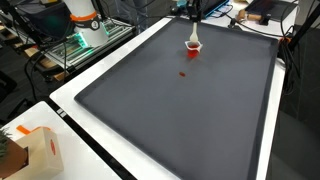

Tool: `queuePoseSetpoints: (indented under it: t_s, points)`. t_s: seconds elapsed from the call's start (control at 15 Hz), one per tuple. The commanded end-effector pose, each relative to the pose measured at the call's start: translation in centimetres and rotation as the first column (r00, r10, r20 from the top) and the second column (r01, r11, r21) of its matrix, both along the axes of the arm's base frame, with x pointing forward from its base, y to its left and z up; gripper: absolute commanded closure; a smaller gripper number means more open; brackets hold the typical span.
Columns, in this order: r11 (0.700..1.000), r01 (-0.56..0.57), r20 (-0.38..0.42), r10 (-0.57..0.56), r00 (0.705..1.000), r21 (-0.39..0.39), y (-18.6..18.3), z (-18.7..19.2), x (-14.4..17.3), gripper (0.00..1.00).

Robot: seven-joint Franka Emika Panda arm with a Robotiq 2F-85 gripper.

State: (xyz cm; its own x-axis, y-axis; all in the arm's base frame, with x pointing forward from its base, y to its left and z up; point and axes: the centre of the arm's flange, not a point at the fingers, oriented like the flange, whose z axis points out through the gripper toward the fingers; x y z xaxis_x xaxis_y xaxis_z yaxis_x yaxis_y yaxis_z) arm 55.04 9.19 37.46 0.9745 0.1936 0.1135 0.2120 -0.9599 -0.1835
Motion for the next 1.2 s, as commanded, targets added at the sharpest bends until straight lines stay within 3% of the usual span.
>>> queuePoseSetpoints:
  t_s: [0.0,1.13]
  points:
    - [0.999,0.036,0.023,-0.036,0.999,0.01,0.0,-1.5,-1.4,0.97]
    - [0.997,0.081,0.058,-0.082,0.995,0.01,0.6,-4.5,-1.8,0.97]
